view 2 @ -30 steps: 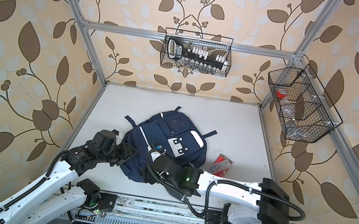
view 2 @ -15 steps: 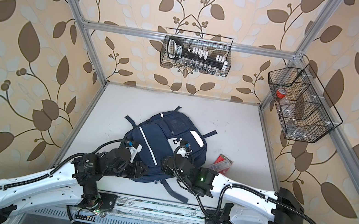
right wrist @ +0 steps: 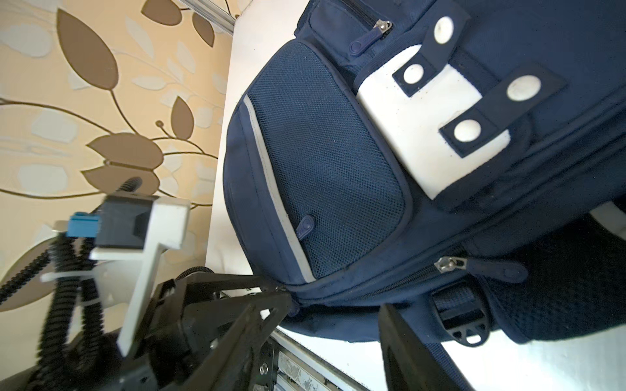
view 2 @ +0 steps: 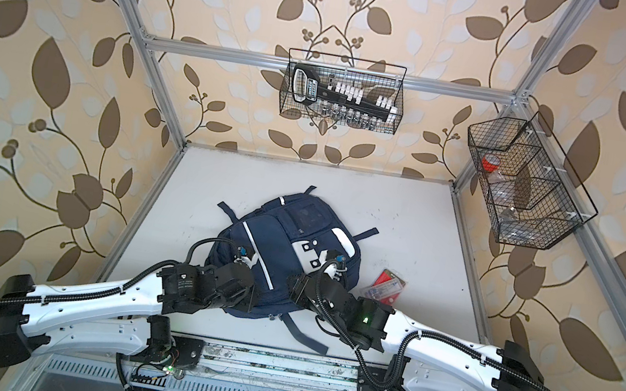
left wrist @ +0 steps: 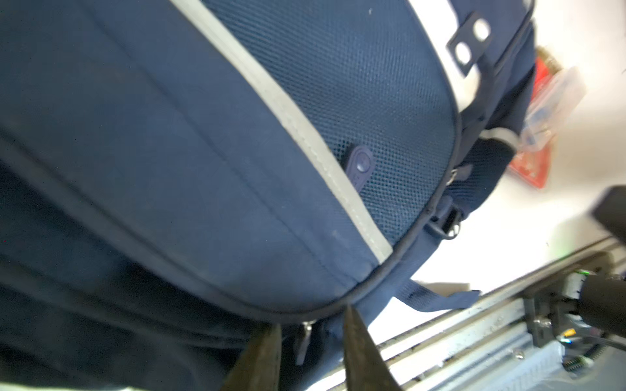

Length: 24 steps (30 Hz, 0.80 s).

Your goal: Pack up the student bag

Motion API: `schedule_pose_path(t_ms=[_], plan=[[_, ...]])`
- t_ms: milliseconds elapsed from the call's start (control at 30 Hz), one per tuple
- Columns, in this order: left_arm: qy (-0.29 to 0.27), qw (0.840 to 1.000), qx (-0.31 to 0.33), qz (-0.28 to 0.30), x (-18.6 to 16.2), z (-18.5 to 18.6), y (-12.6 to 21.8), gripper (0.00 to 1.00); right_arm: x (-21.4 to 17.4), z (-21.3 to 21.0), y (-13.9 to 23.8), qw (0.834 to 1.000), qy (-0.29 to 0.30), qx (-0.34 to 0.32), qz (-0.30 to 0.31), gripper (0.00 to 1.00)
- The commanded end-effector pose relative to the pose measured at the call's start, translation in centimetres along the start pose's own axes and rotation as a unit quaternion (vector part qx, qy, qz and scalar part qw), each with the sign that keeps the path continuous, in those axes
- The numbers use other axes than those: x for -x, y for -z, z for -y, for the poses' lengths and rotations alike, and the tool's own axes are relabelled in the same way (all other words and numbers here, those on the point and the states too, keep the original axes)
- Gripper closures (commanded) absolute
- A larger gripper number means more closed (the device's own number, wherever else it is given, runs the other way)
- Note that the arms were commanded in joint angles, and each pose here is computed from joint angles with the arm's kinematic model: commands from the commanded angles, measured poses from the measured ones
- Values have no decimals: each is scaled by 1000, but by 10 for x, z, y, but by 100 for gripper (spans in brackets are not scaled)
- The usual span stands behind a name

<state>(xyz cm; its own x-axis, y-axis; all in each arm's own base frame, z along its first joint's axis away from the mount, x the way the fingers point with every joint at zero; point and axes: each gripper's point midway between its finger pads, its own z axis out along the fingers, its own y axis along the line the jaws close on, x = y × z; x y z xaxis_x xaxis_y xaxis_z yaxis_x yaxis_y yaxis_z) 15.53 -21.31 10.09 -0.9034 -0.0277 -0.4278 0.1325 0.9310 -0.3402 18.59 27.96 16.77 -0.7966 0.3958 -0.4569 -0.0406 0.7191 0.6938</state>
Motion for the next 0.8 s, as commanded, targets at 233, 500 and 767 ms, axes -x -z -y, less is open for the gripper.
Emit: schedule_pose_path(t_ms=[233,500,767], plan=[[-27,999,41,15,1,-4,1,73,3,20,8,1000,-17,-19,14,44],[-35,998,49,-1,-5,-3,-12,94,3,27,11,999,-20,-22,17,49],[-53,998,-23,4,13,34,25,100,-17,15,-13,999,5,-19,-30,22]])
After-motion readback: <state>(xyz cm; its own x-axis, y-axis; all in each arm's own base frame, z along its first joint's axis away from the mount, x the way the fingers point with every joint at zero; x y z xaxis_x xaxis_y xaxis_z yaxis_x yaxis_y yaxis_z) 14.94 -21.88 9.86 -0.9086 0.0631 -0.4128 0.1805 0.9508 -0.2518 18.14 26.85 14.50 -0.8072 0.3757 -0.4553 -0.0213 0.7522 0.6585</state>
